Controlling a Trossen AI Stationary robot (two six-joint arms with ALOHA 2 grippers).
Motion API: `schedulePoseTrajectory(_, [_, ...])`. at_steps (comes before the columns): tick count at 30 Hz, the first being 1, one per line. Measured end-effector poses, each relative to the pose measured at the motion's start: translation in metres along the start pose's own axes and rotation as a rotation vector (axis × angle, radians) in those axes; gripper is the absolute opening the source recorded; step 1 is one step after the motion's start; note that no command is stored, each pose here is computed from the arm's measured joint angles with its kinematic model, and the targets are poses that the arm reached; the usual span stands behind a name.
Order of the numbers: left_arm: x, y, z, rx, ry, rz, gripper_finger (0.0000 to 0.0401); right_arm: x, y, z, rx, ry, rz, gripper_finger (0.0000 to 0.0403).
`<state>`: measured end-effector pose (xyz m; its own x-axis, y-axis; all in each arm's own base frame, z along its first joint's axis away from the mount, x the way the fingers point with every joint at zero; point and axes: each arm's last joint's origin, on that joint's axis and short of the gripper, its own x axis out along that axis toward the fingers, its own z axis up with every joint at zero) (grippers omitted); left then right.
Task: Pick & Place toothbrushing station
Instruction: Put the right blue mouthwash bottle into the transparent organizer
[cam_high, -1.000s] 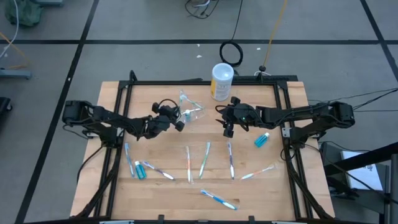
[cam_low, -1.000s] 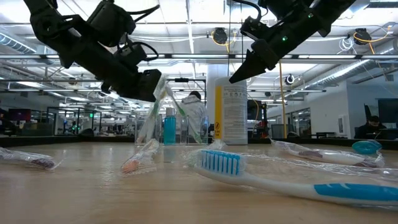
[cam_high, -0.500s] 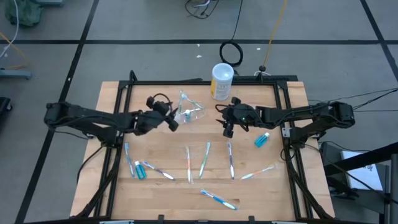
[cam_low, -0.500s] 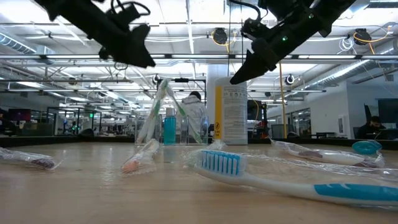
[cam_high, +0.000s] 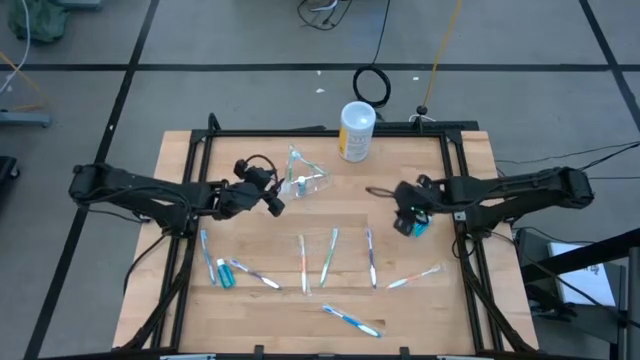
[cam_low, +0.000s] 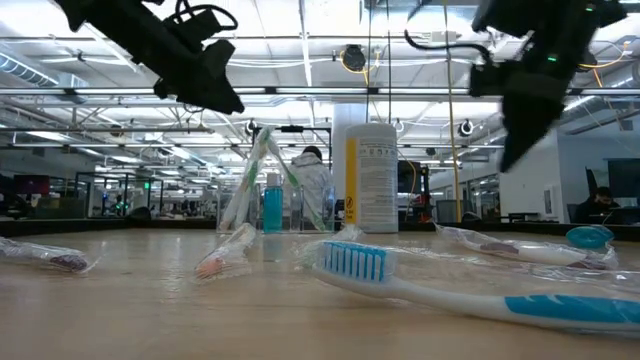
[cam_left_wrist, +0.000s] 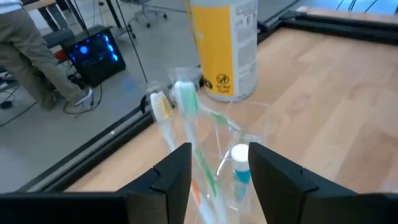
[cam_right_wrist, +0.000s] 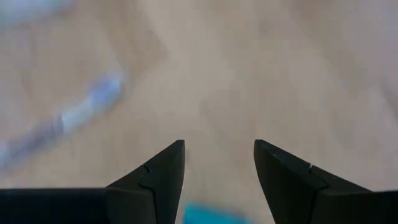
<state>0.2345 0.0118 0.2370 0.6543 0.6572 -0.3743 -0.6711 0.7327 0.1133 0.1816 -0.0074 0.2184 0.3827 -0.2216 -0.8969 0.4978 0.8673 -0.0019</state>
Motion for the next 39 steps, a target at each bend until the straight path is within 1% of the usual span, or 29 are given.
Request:
schedulePoseTrajectory(1, [0.001, -0.001, 0.0, -0.01, 0.0, -0.004, 0.0161, 0.0, -0.001, -0.007, -0.016, 0.048, 0.018, 0.0187])
schedulePoseTrajectory(2, [0.001, -0.001, -0.001, -0.013, 0.007, -0.004, 0.0161, 0.001, -0.001, -0.014, 0.007, 0.094, 0.038, 0.0187])
schedulePoseTrajectory(4, [0.002, -0.001, -0.003, -0.032, 0.019, -0.007, 0.0161, 0.004, -0.003, -0.026, 0.125, 0.158, 0.035, 0.0187])
schedulePoseTrajectory(6, [0.003, -0.002, -0.003, -0.058, 0.019, -0.008, 0.0161, 0.009, -0.006, -0.036, 0.242, 0.18, -0.001, 0.0187])
schedulePoseTrajectory(10, [0.003, -0.002, -0.003, -0.071, 0.02, -0.008, 0.0161, 0.022, -0.013, -0.056, 0.399, 0.254, -0.042, 0.0187])
schedulePoseTrajectory(14, [0.003, -0.003, -0.003, -0.071, 0.022, -0.008, 0.0161, 0.028, -0.016, -0.068, 0.532, 0.334, -0.039, 0.0187])
schedulePoseTrajectory(17, [0.003, -0.003, -0.003, -0.075, 0.022, -0.009, 0.0161, 0.026, -0.017, -0.071, 0.584, 0.376, -0.042, 0.0187])
schedulePoseTrajectory(21, [0.003, -0.003, -0.003, -0.079, 0.022, -0.008, 0.0161, 0.025, -0.019, -0.071, 0.663, 0.335, -0.085, 0.0187])
schedulePoseTrajectory(25, [0.003, -0.003, -0.003, -0.074, 0.022, -0.009, 0.0161, 0.026, -0.023, -0.069, 0.77, 0.215, -0.185, 0.0187])
schedulePoseTrajectory(27, [0.003, -0.003, -0.003, -0.074, 0.023, -0.011, 0.0161, 0.028, -0.025, -0.07, 0.801, 0.192, -0.209, 0.0187])
schedulePoseTrajectory(32, [0.003, -0.003, -0.004, -0.069, 0.032, -0.038, 0.0161, 0.032, -0.029, -0.068, 0.845, 0.178, -0.213, 0.0187])
schedulePoseTrajectory(35, [0.003, -0.003, -0.004, -0.067, 0.032, -0.039, 0.0161, 0.031, -0.032, -0.067, 0.853, 0.192, -0.201, 0.0187])
schedulePoseTrajectory(39, [0.003, -0.003, -0.004, -0.067, 0.032, -0.039, 0.0161, 0.031, -0.036, -0.066, 0.871, 0.206, -0.219, 0.0187])
